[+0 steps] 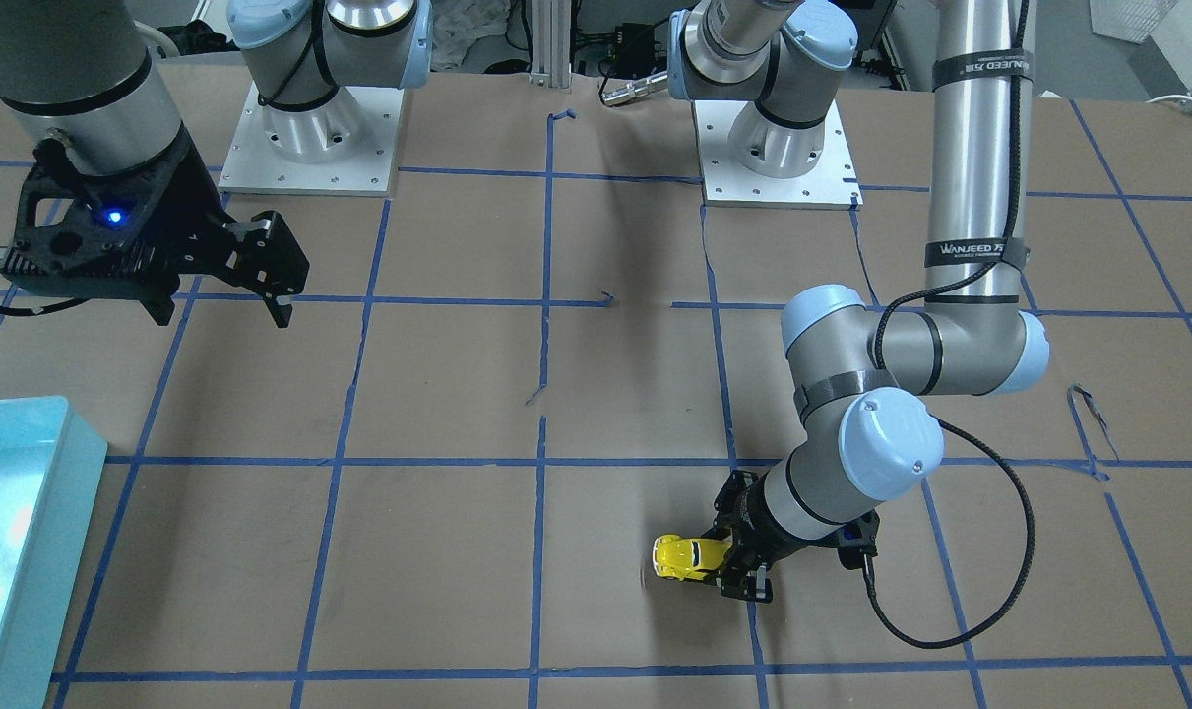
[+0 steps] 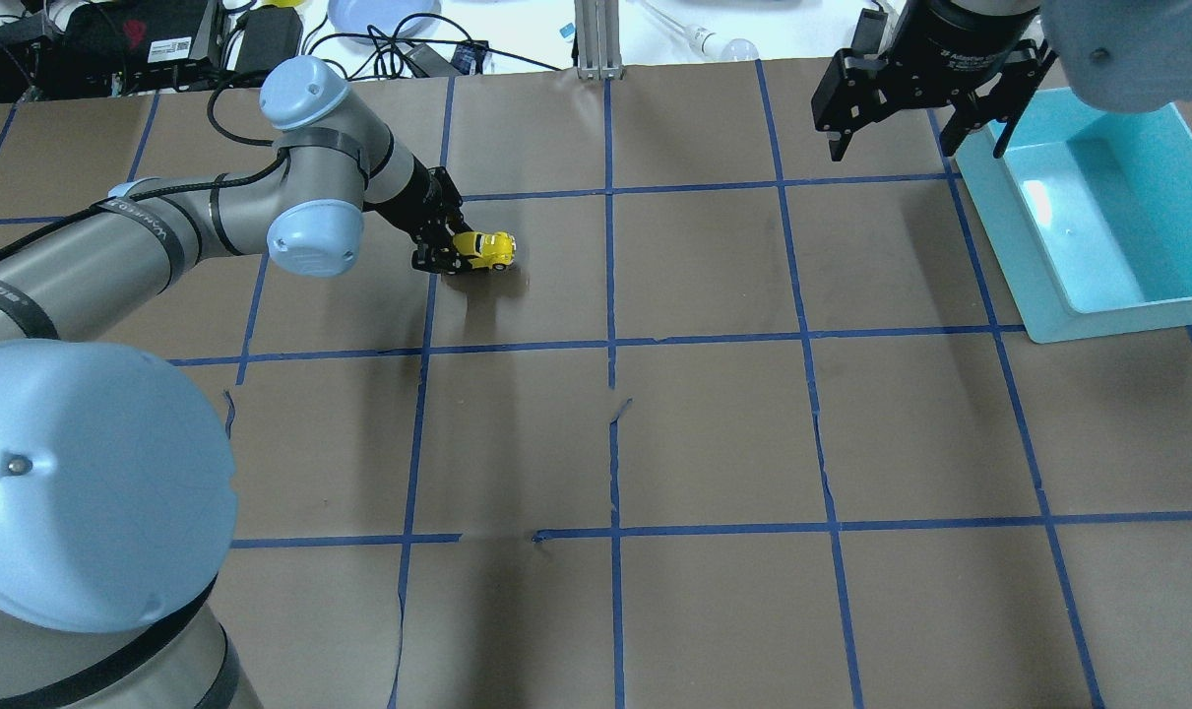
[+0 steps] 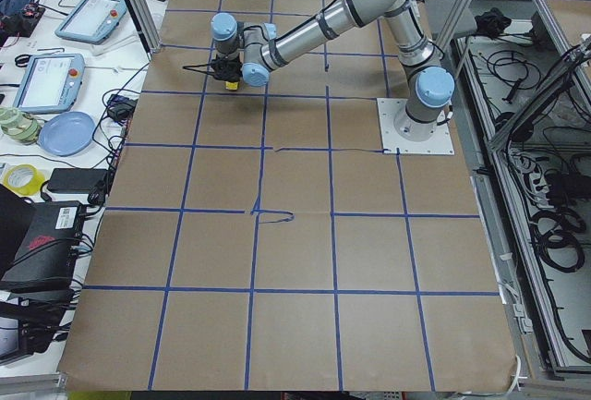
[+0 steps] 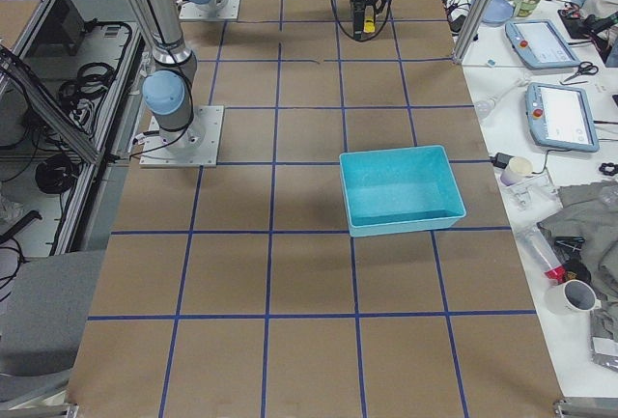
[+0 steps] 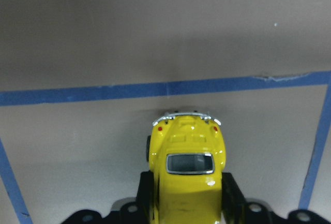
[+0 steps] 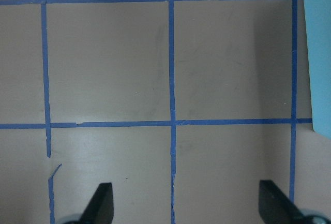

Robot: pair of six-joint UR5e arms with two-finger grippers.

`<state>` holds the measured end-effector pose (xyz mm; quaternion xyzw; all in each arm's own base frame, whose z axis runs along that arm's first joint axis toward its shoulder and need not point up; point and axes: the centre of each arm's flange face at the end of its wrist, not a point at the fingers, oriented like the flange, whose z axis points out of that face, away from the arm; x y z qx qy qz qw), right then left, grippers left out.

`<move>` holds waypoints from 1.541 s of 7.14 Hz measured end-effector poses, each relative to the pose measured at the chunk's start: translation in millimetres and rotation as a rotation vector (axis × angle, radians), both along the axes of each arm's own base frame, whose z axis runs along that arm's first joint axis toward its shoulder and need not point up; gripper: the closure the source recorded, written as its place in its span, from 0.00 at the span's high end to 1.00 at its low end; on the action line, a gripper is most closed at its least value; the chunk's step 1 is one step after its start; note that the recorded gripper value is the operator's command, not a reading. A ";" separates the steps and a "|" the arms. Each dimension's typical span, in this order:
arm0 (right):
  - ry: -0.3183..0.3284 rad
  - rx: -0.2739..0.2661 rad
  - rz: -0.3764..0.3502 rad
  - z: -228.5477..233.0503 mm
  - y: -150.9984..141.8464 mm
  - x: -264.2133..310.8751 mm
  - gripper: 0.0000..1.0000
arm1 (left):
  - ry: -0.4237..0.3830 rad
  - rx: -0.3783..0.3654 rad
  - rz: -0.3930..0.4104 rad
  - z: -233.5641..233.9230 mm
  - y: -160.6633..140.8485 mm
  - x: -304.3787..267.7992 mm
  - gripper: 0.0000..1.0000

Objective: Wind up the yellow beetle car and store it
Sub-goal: 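Drag the held car along the table, pushing away then pulling back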

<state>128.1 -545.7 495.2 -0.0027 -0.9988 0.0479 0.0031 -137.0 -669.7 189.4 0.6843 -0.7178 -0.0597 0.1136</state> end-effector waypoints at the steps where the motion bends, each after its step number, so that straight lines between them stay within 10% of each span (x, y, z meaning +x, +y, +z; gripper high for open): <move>1: 0.000 0.000 0.000 -0.1 -0.1 0.0 1.00 | -0.021 0.004 0.001 -2.5 -0.3 3.7 0.00; 11: -0.004 0.000 0.001 -0.2 -0.2 0.4 1.00 | -0.173 0.023 0.016 -9.2 -3.9 83.5 0.00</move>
